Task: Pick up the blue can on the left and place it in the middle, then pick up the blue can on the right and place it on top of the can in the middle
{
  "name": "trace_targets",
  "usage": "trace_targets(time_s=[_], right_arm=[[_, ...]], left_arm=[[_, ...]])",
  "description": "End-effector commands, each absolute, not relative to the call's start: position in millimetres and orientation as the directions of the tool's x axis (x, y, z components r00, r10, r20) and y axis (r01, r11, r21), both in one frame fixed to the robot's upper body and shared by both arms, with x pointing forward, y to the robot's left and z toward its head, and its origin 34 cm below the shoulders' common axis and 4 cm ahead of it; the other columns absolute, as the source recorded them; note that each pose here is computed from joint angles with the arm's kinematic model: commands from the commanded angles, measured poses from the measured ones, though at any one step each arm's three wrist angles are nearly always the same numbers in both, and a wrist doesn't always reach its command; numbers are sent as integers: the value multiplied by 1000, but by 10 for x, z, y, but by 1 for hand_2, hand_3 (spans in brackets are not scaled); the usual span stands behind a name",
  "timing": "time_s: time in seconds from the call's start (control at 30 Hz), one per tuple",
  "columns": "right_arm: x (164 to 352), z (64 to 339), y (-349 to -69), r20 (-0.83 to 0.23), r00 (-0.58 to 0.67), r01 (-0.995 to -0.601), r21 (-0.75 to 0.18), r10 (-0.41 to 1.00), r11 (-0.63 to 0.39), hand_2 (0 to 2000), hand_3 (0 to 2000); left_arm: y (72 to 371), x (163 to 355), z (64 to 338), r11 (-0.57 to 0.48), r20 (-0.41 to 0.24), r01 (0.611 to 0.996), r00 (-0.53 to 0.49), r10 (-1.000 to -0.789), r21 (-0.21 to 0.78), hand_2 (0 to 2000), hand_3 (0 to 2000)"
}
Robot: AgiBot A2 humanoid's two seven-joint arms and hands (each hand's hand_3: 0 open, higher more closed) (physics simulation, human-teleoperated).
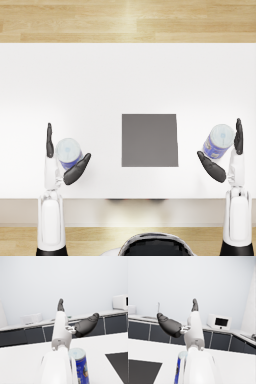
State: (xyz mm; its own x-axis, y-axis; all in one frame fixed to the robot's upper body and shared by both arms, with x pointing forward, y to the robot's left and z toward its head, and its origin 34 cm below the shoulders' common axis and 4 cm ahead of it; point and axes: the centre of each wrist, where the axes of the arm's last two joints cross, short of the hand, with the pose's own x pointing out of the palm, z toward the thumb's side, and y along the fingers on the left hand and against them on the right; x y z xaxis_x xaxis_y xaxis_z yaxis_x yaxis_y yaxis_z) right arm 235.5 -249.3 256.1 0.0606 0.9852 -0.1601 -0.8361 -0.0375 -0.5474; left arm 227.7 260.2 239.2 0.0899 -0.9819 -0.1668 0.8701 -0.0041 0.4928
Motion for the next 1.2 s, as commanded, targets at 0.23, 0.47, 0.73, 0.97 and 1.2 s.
trace_targets(time_s=[0.23, 0.47, 0.73, 0.97, 1.2], right_arm=[[2484, 2178, -2726, -175, 146, -909, -412, 974, 62, 0, 0], [2578, 1783, -2703, -175, 114, -961, -268, 978, 64, 0, 0], [2682, 1351, -2780, -159, 122, -989, -104, 980, 106, 0, 0], [2757, 1221, -2768, -145, 136, -990, -55, 980, 129, 0, 0], [2890, 1023, -2814, -125, 149, -987, 32, 981, 154, 0, 0]], left_arm=[[2767, 2287, 1954, 78, -188, 937, 149, -971, 342, 0, 0], [2784, 2352, 1561, 95, -183, 976, 131, -974, 196, 0, 0], [2780, 2383, 1099, 106, -173, 994, 109, -979, 24, 0, 0], [2778, 2445, 900, 118, -158, 992, 108, -981, -51, 0, 0], [2805, 2612, 783, 135, -135, 986, 120, -984, -102, 0, 0]])
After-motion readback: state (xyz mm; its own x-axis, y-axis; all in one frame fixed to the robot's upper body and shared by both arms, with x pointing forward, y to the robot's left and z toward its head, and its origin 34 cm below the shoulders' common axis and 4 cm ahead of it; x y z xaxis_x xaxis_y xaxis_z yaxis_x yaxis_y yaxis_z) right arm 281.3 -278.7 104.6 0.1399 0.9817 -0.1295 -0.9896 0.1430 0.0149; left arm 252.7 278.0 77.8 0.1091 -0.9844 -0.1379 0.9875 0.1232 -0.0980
